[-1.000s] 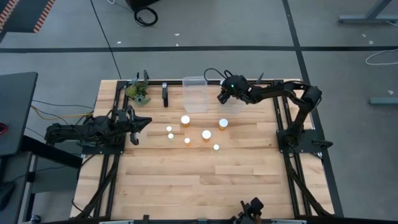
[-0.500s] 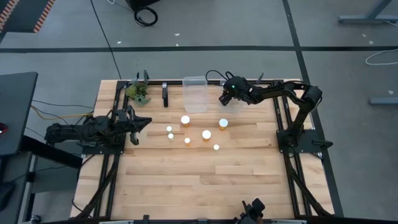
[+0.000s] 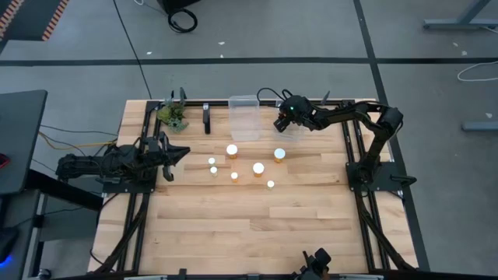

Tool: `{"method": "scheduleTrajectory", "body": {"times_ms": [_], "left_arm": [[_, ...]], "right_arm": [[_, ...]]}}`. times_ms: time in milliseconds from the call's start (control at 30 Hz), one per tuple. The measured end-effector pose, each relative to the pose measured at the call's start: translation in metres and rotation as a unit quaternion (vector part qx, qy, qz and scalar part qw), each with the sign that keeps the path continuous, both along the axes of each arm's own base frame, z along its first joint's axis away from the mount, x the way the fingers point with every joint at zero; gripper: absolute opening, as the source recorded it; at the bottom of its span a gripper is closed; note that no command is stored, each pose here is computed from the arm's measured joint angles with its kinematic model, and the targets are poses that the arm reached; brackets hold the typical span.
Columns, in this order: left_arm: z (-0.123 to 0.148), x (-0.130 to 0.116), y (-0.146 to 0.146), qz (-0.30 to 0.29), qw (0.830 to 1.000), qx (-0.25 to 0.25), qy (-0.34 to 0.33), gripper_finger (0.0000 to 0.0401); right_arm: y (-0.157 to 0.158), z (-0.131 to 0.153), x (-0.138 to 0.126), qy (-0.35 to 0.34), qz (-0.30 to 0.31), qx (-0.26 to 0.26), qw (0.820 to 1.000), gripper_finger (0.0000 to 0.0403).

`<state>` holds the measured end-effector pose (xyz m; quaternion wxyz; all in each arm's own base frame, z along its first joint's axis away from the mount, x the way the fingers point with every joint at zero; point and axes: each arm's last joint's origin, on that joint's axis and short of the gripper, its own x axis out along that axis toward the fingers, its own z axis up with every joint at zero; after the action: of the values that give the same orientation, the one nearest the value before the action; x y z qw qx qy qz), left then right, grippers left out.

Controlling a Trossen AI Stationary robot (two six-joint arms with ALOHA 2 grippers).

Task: Pick and place medicine bottles into bin by pill shape (circle, oval)
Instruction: Put the bottom right big orange pill into the right transparent bin

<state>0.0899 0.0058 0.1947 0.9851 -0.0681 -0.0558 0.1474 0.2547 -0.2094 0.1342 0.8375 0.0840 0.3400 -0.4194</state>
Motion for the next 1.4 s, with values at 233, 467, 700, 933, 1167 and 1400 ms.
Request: {"method": "scheduleTrajectory", "body": {"times_ms": [233,467,700,933,1167,1400], "left_arm": [[0.000,0.000,0.000,0.000,1.000,0.000,0.000,0.0035],[0.000,0.000,0.000,0.000,1.000,0.000,0.000,0.0031],[0.000,0.000,0.000,0.000,1.000,0.000,0.000,0.0027],[0.000,0.000,0.000,0.000,1.000,0.000,0.000,0.0036],[0.000,0.000,0.000,0.000,1.000,0.000,0.000,0.0027],[0.000,0.000,0.000,0.000,1.000,0.000,0.000,0.0031]], "right_arm": [[0.000,0.000,0.000,0.001,0.000,0.000,1.000,0.0238],[0.000,0.001,0.000,0.012,0.008,-0.005,1.000,0.0247],[-0.006,0.011,0.007,0.013,0.009,-0.011,1.000,0.0248],[-0.009,0.019,0.012,0.030,0.010,0.002,1.000,0.0248],[-0.011,0.030,0.015,0.057,-0.001,0.039,0.998,0.0248],[-0.012,0.046,0.020,0.084,-0.005,0.070,0.994,0.0248]]}}
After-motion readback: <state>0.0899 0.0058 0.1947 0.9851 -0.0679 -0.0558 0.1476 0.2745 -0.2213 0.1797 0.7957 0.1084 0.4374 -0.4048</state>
